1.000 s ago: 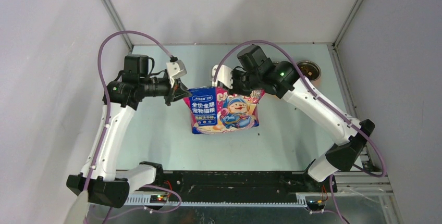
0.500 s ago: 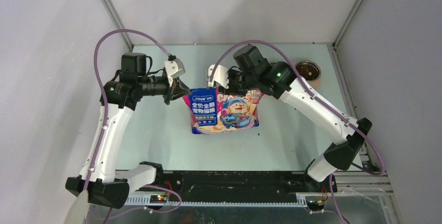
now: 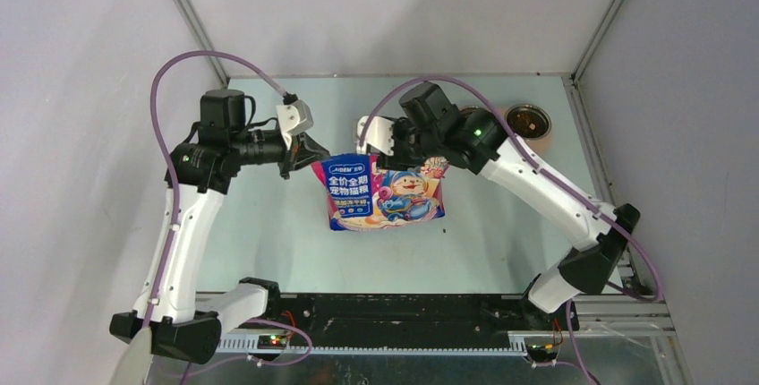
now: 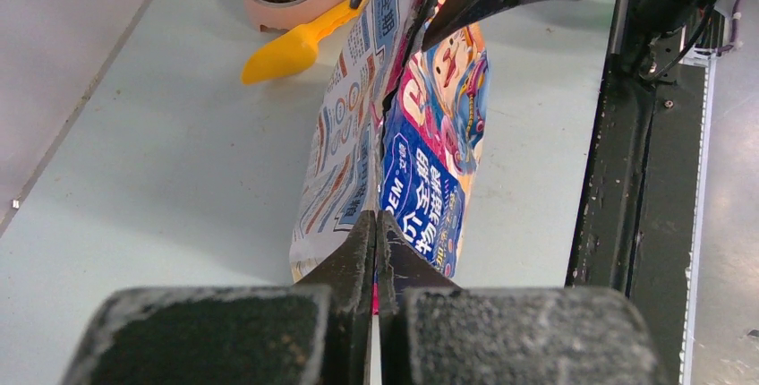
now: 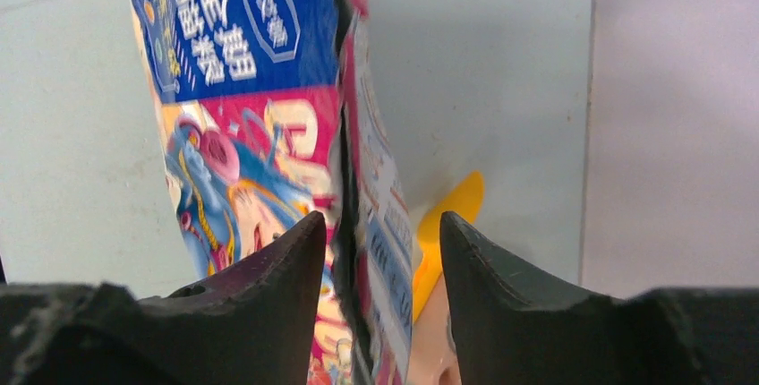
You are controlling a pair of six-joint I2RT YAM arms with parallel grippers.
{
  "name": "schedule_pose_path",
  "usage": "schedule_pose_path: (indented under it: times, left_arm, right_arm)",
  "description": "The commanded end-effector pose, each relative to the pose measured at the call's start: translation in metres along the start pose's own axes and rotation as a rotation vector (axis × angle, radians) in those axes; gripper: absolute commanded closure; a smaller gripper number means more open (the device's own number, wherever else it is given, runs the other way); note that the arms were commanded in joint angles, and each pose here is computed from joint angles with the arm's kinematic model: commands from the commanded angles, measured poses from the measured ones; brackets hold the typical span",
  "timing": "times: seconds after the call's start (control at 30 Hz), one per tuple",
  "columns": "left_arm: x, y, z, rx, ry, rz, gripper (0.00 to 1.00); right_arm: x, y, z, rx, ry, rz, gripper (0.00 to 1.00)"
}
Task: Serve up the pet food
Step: Close the pet food bag at the center of the board.
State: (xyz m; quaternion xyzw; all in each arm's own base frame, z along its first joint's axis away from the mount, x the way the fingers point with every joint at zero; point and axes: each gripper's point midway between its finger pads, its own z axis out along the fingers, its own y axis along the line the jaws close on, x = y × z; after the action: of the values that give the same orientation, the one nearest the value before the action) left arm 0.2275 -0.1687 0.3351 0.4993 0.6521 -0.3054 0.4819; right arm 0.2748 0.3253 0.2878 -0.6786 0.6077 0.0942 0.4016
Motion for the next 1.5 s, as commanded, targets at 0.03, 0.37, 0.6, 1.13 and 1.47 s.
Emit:
schedule_pose_path:
  times: [0.03, 0.37, 0.6, 1.13, 1.47]
  left_arm:
    - [-0.025, -0.007, -0.008, 0.007, -0.06, 0.087, 1.0]
    - [-0.027, -0.007, -0.009, 0.0, -0.061, 0.087, 1.0]
    - [-0.028, -0.007, -0.011, -0.007, -0.058, 0.092, 1.0]
    - [-0.03, -0.007, -0.012, -0.007, -0.059, 0.093, 1.0]
    - [-0.029, -0.01, -0.012, 0.008, -0.056, 0.095, 1.0]
  right_arm:
    - [0.013, -0.007, -0.037, 0.095, -0.004, -0.058, 0.46]
    - [0.035, -0.008, -0.047, 0.172, 0.024, -0.106, 0.7]
    - [0.038, -0.002, -0.042, 0.165, 0.037, -0.135, 0.78]
    - [0.037, 0.019, -0.036, 0.104, 0.046, -0.169, 0.86]
    - [0.019, 0.007, -0.048, 0.087, -0.007, -0.097, 1.0]
